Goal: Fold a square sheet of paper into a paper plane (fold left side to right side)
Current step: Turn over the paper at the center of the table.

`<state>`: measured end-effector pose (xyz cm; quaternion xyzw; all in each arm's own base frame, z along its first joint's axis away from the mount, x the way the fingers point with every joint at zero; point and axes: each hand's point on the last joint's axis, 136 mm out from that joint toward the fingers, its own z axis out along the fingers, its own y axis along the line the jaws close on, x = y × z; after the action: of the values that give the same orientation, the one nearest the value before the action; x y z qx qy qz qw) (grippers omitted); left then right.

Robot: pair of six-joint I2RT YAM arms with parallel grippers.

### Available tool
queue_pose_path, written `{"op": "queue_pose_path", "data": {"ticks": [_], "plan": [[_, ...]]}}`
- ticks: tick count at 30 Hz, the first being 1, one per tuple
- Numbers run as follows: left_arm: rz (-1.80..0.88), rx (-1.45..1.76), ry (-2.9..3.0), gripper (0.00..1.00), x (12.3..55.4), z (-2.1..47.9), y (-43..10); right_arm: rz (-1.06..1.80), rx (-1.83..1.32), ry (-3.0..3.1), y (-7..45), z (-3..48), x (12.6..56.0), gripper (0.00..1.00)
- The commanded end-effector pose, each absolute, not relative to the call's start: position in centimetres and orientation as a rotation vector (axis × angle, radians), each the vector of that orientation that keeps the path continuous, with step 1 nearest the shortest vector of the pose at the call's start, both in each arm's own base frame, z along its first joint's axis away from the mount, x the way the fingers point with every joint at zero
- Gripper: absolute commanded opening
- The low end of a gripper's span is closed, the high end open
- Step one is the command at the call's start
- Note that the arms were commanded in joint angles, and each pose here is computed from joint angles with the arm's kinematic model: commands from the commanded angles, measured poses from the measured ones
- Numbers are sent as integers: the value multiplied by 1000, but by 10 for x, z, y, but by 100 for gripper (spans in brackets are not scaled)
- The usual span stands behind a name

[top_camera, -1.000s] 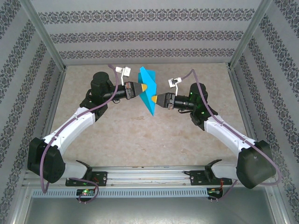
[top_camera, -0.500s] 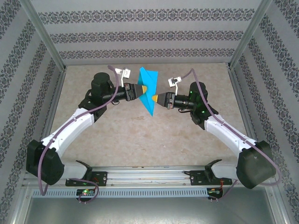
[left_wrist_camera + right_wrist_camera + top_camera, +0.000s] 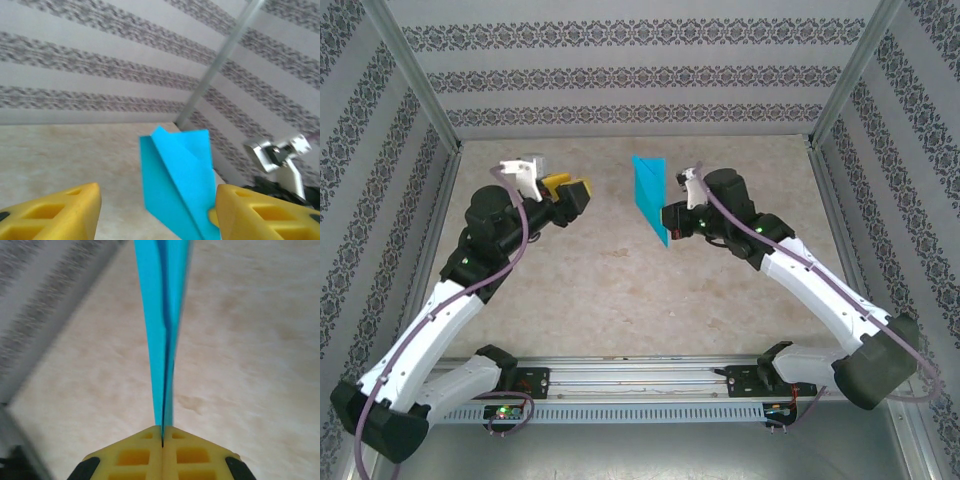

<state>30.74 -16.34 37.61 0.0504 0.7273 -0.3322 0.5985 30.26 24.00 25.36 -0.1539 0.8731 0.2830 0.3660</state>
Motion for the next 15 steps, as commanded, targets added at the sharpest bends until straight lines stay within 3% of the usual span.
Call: {"op": "queue_pose_path", "data": {"ticks": [1, 7, 15], "plan": [[-548, -4, 1671, 63, 308, 370, -122, 20, -448, 2420, 176, 207, 307, 0], [-433, -108, 1637, 66, 295, 374, -90, -492, -559, 2437, 162, 175, 318, 0], [-438, -109, 1654, 66, 296, 374, -92, -837, -739, 2444, 184, 116, 330, 0]]}}
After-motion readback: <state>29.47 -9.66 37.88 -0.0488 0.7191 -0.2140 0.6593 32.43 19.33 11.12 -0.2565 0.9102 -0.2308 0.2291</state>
